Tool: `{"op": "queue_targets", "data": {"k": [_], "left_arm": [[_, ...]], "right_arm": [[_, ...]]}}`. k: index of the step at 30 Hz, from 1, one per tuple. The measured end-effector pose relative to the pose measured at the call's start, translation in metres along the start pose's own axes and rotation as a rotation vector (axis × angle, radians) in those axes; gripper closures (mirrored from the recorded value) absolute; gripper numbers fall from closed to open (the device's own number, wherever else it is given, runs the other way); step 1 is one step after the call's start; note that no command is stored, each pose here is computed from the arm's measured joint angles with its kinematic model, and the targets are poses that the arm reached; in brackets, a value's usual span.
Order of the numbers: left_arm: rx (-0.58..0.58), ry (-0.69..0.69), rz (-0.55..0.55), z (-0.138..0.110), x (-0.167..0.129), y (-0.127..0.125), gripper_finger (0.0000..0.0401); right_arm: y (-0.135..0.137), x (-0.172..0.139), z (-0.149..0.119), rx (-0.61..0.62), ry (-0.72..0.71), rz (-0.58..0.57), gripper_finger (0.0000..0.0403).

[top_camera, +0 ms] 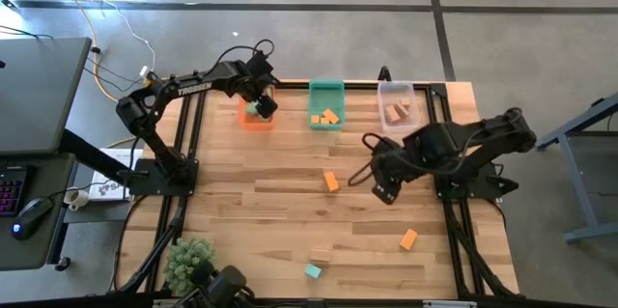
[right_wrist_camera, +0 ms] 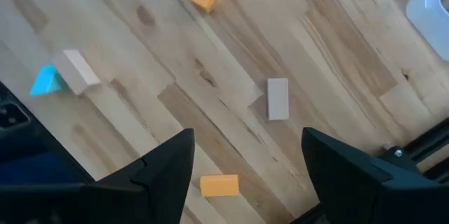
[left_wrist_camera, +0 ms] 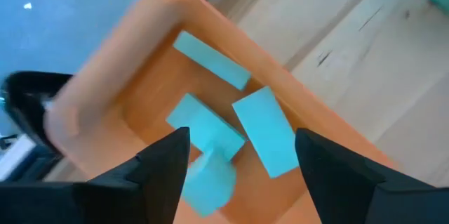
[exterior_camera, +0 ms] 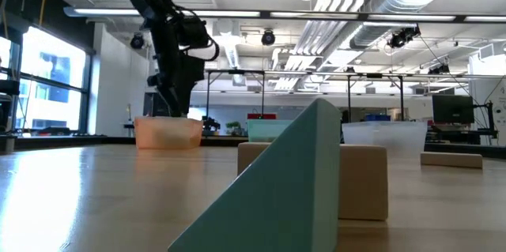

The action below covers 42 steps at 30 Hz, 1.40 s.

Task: Sort & place blocks by color
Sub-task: Put the yellow block into the blue bin

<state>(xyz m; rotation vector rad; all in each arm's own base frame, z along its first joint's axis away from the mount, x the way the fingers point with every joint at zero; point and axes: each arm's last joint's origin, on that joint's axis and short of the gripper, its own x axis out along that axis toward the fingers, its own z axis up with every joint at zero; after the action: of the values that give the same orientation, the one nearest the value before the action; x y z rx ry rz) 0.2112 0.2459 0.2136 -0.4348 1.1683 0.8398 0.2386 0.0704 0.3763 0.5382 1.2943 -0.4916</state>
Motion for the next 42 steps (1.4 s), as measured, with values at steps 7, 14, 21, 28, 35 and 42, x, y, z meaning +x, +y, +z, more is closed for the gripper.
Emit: {"op": "queue_targets", "data": {"k": [7,14,21,28,35,42], "left_arm": [[-0.021,0.028,-0.013,0.012,-0.025,0.000,0.0155],[-0.058,0.094,-0.157,0.010,-0.035,-0.021,0.0154],[0.023,0.140,-0.230,0.000,-0.044,-0.069,0.0154],[0.113,0.174,-0.267,-0.017,-0.056,-0.120,0.0155],[0.168,0.239,-0.281,-0.048,-0.073,-0.169,0.0154],[0.219,0.219,-0.262,-0.079,-0.091,-0.211,0.0155]], "right_arm": [[0.013,0.019,-0.029,-0.106,0.095,-0.036,0.0153],[0.020,0.057,-0.072,-0.381,0.266,-0.078,0.0153],[0.031,0.084,-0.109,-0.650,0.299,-0.014,0.0153],[0.036,0.107,-0.140,-0.933,0.218,0.013,0.0153],[0.040,0.135,-0.166,-1.168,0.121,0.112,0.0153],[0.032,0.156,-0.177,-1.297,0.097,0.120,0.0153]]}}
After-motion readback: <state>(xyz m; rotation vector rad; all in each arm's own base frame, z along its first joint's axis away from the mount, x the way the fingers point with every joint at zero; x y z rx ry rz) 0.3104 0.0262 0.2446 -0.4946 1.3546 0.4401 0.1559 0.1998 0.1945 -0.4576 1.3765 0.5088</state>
